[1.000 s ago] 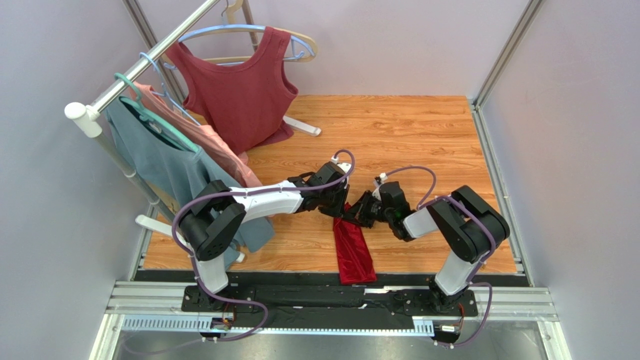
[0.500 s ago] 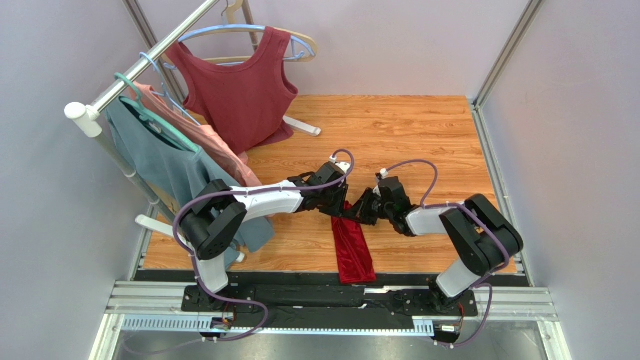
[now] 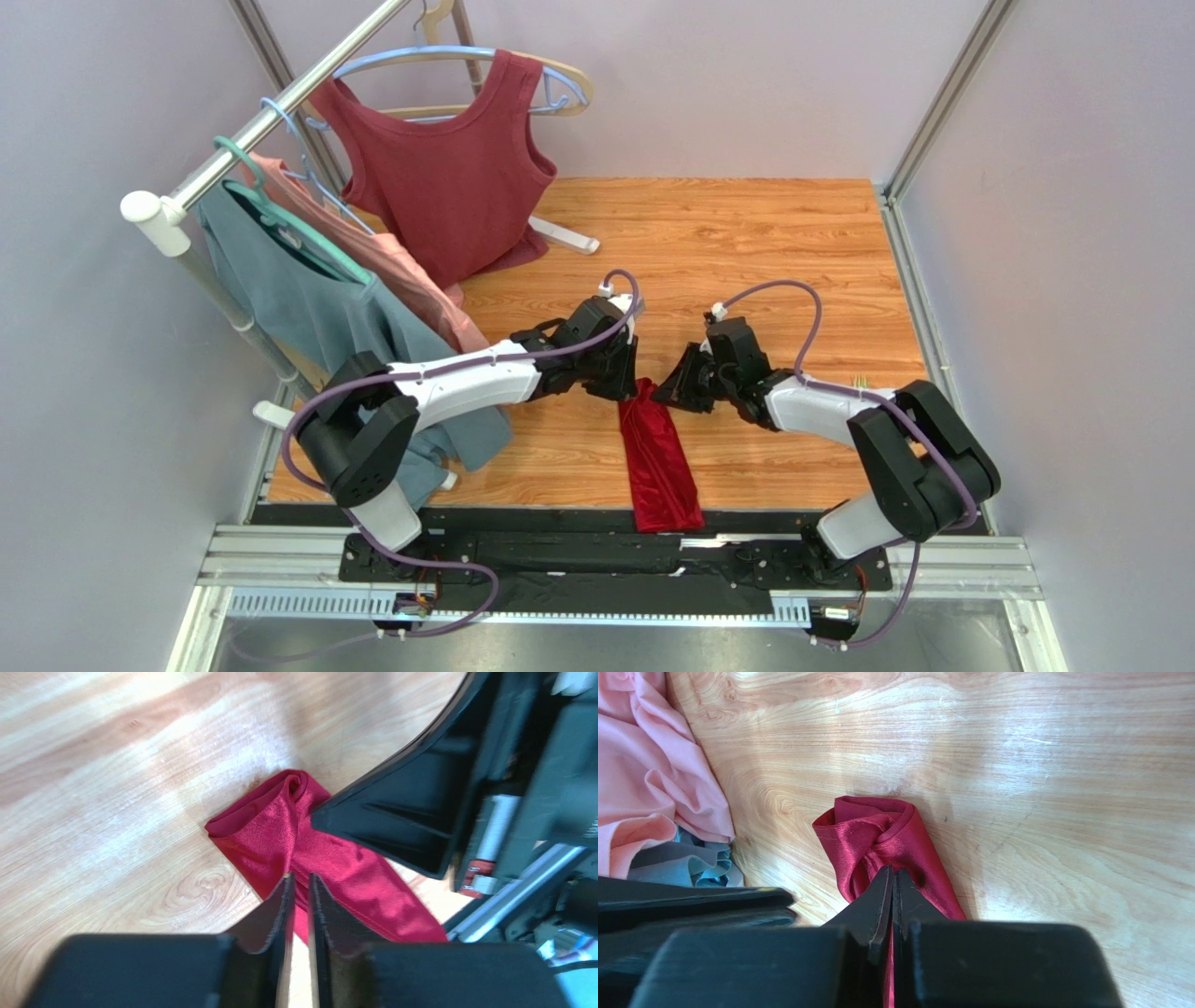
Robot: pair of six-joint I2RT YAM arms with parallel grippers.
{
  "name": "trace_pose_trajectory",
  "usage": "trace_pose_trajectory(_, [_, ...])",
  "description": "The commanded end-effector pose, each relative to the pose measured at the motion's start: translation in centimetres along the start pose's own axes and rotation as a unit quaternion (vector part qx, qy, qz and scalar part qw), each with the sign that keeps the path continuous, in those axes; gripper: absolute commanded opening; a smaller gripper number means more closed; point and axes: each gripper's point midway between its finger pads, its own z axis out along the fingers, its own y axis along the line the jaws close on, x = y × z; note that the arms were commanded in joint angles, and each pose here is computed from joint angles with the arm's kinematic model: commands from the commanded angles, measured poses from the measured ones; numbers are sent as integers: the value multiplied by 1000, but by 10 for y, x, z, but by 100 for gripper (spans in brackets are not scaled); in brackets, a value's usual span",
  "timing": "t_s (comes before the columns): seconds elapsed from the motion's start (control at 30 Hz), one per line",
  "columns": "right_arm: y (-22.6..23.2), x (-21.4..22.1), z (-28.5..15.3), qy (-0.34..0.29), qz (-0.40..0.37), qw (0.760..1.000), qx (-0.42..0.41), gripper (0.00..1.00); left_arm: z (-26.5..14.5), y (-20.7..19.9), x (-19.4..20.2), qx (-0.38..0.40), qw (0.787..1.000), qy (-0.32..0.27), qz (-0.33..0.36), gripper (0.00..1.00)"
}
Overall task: Fold the napkin into a case and place the utensils inside
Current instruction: Grasp the top corner of the smaller rectangle folded napkin from the folded napkin.
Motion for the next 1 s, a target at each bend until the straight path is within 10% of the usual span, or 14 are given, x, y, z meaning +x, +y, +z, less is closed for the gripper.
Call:
trace_pose_trajectory(0.0, [7,2,2,-1,-5,1000,-21,0,-12,7,-9,-8,1000,-10,-20,14])
trace_pose_trajectory(0.27, [15,9,5,8,3,999,-46,0,11,16,9,-13,999,37,-23,0])
trace_pose_trajectory(0.97, [23,19,33,18,86,991,-98,0,4,5,-5,-7,1000,3,-20,12])
